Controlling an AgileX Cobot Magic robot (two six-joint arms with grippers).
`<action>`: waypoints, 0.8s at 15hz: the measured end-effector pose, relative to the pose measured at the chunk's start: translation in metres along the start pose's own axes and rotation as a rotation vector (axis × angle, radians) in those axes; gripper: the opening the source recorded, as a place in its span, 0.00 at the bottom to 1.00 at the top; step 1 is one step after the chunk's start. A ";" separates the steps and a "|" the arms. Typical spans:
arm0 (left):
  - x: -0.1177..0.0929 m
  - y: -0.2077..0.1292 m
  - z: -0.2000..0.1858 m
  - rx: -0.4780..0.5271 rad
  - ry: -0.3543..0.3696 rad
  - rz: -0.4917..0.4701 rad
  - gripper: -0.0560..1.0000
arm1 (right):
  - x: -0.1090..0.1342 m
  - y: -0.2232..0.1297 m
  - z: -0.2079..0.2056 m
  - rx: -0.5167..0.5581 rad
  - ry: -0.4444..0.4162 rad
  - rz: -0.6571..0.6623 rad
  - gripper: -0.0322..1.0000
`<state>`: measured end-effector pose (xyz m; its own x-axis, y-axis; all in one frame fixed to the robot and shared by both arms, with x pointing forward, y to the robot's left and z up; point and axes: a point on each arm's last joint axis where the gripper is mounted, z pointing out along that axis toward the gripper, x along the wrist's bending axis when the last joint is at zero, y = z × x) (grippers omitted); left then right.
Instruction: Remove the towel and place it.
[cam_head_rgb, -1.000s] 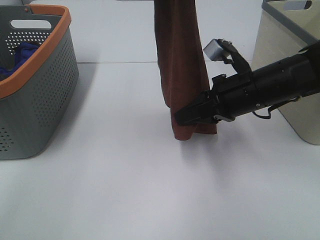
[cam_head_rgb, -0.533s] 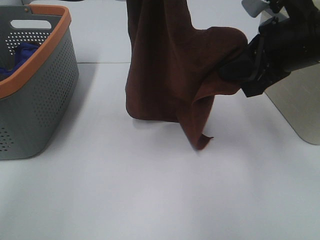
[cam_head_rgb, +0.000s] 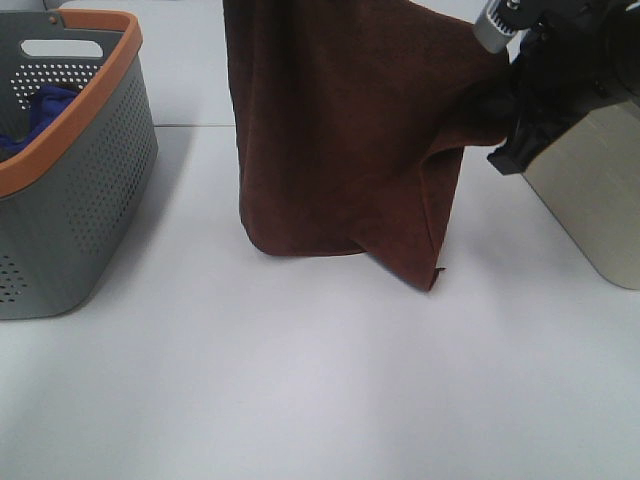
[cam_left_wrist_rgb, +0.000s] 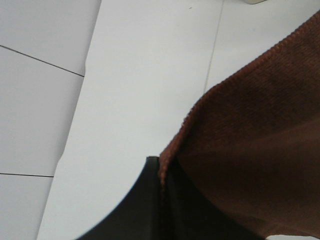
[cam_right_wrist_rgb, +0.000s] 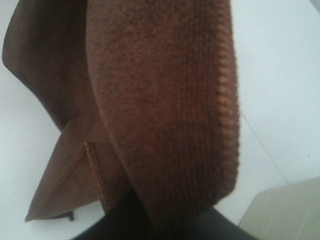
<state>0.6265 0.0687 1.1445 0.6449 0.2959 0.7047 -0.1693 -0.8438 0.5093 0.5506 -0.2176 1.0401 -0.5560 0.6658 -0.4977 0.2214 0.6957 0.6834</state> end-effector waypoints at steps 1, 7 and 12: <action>0.002 -0.003 0.009 -0.011 0.035 0.004 0.05 | -0.008 0.006 0.010 -0.009 -0.026 -0.014 0.03; 0.031 -0.026 0.031 -0.099 0.303 0.039 0.05 | -0.054 0.050 0.066 -0.084 -0.169 -0.222 0.03; 0.003 -0.058 0.072 0.038 0.130 0.000 0.05 | -0.036 0.028 0.102 -0.012 -0.061 -0.272 0.03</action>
<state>0.6917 0.0866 1.0810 0.5425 0.3495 0.7639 -0.1390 -0.8595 0.4919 0.6590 -0.1949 1.0224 -0.5446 0.4703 -0.6944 0.0608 0.8479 0.5266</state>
